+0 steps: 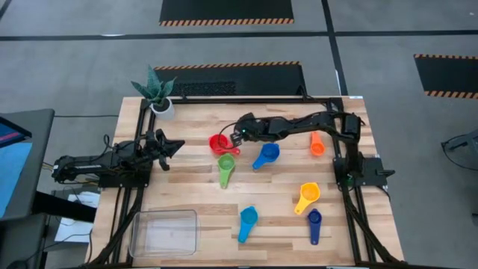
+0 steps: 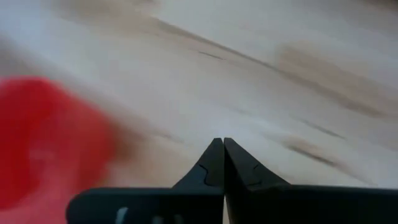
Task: Nest measuring cups in basket
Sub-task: Put the red measuring cup in the transparent bin
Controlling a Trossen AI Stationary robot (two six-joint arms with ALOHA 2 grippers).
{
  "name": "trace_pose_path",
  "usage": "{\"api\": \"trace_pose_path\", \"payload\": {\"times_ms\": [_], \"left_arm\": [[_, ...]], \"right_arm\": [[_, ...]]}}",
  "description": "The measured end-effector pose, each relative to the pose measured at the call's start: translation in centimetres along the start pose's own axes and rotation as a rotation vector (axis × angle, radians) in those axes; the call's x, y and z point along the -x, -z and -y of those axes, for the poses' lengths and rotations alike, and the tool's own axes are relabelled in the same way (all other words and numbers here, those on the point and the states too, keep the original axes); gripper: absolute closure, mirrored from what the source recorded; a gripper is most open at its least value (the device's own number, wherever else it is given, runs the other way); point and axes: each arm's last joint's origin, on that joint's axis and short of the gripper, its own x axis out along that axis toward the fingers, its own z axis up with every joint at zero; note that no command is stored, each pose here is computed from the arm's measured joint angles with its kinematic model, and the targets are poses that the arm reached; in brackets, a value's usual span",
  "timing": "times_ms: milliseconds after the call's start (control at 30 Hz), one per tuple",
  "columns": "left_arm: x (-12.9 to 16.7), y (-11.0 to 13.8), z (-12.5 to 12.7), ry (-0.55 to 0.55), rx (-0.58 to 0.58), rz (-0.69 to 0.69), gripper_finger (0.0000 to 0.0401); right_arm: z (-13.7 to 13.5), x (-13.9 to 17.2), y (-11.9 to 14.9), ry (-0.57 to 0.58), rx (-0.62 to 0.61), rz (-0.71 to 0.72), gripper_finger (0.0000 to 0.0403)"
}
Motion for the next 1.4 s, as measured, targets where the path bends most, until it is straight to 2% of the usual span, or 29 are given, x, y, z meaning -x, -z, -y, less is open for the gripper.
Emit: {"api": "trace_pose_path", "payload": {"times_ms": [100, 233, 367, 467, 633, 800, 900, 1000, 1100, 1200, 1400], "left_arm": [[0.0, 0.0, 0.0, 0.0, -0.017, 0.0, 0.0401], [0.0, 0.0, 0.0, 0.0, -0.017, 0.0, 0.0401], [0.0, 0.0, 0.0, -0.001, -0.017, 0.001, 0.0401], [0.0, 0.0, 0.0, -0.001, -0.017, 0.001, 0.0401], [0.0, 0.0, 0.0, -0.001, -0.016, 0.001, 0.0401], [0.0, 0.0, 0.0, -0.001, -0.016, -0.001, 0.0401], [-0.1, 0.0, 0.0, -0.005, -0.017, -0.006, 0.0401], [-0.1, 0.1, 0.0, -0.008, -0.016, -0.015, 0.0401], [-0.2, 0.2, 0.0, -0.01, -0.007, -0.023, 0.0401], [-0.2, 0.2, 0.0, -0.01, 0.008, -0.022, 0.0401], [-0.2, 0.2, 0.0, -0.011, 0.021, -0.021, 0.0401]], "right_arm": [[-0.9, 0.2, 0.2, -0.023, -0.006, 0.057, 0.0396], [-1.2, 0.4, 0.3, 0.011, 0.005, 0.106, 0.0396], [-1.9, 0.1, 0.7, -0.031, 0.002, 0.123, 0.0393], [-2.1, -0.4, 1.9, -0.022, 0.027, 0.081, 0.0398], [-3.3, -1.7, 3.5, -0.07, 0.066, 0.022, 0.039], [-7.3, -1.4, 2.9, -0.463, 0.222, -0.003, 0.0385], [-8.6, -0.6, 3.2, -0.503, 0.281, -0.024, 0.0394], [-8.8, -0.1, 2.9, -0.411, 0.294, -0.019, 0.0398], [-8.5, 0.4, 2.3, -0.263, 0.284, -0.01, 0.0391], [-7.5, 1.0, 1.8, -0.063, 0.29, -0.033, 0.0387], [-5.5, 5.4, -1.0, 0.267, 0.351, -0.058, 0.0395]]}}
